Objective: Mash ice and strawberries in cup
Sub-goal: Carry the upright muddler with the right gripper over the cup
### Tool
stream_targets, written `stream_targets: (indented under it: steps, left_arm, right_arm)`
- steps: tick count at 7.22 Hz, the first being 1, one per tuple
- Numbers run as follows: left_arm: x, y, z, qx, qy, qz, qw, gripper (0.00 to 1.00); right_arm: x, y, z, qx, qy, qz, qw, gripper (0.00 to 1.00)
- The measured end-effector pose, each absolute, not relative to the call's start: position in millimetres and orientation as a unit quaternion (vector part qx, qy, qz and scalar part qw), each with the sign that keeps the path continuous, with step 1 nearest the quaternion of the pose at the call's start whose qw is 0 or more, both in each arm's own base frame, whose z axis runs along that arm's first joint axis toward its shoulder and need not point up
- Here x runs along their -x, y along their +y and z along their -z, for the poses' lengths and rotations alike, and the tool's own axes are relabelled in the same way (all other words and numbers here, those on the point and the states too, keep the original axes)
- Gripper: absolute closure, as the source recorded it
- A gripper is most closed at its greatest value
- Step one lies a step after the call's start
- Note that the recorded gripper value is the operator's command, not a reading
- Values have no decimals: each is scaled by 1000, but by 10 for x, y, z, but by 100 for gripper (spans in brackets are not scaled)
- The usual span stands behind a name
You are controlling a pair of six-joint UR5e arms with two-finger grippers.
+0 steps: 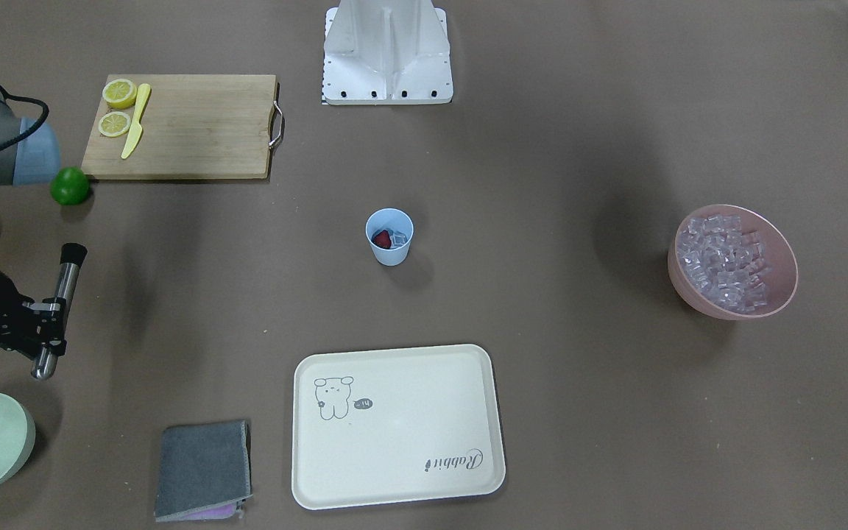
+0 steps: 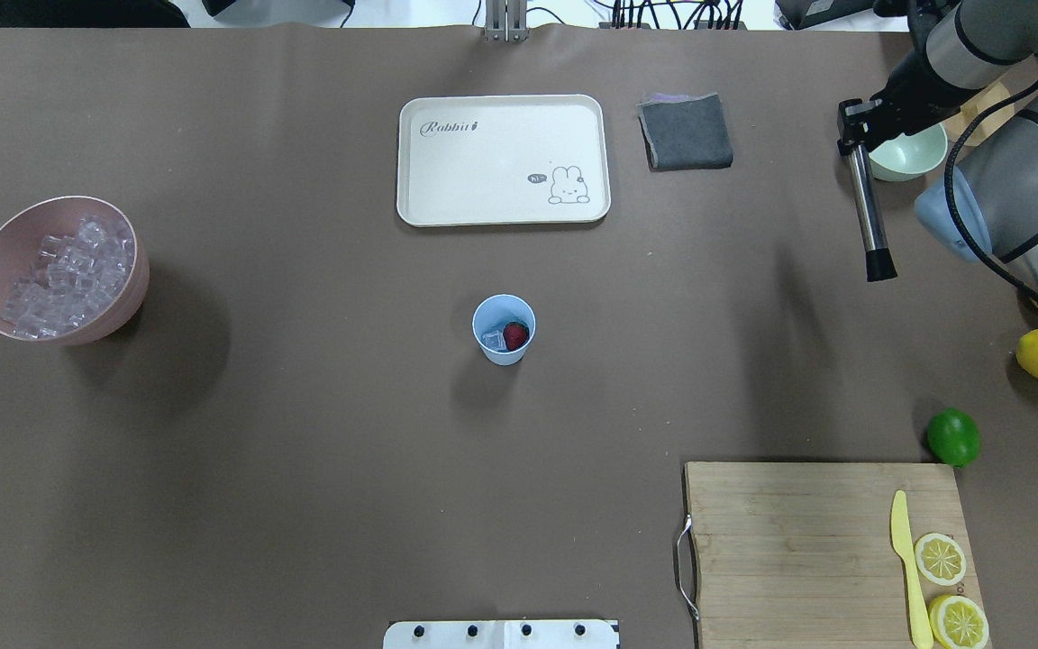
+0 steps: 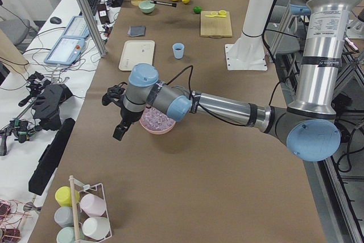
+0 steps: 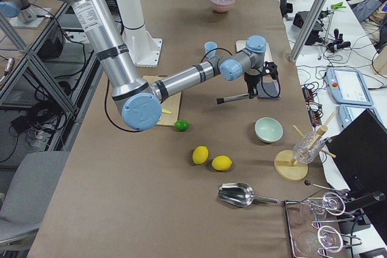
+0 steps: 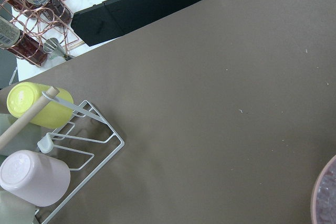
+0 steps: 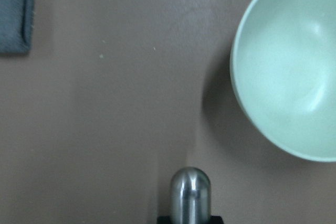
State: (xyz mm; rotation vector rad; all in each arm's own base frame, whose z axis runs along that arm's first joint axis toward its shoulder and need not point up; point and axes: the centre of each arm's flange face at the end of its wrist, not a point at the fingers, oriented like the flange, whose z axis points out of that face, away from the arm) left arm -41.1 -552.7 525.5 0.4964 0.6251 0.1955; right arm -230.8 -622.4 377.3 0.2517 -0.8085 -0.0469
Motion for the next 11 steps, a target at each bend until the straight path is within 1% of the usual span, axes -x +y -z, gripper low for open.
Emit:
stream_targets:
  steps: [3,5,8,11]
  left_arm:
    - [359,-5419,-5307,-226,354,-103,902,3]
    - [360,-5310,-5423,-213,367,-100,900,3]
    - [358,-5277,-5504,-195,375,-79,903,3]
    - [352,-5276,-5657,-179,378,-66,906,3]
  right_arm:
    - [2409,-5779,-2455,-211,-443,8,871,100]
    - [2354,-5554,-1811,-278,-485,3,829,100]
    - [2867,-5212,-1495,-389,-508,-13,768,100]
    - [3598,-4712,-1297,-454,-519,-38,723,100]
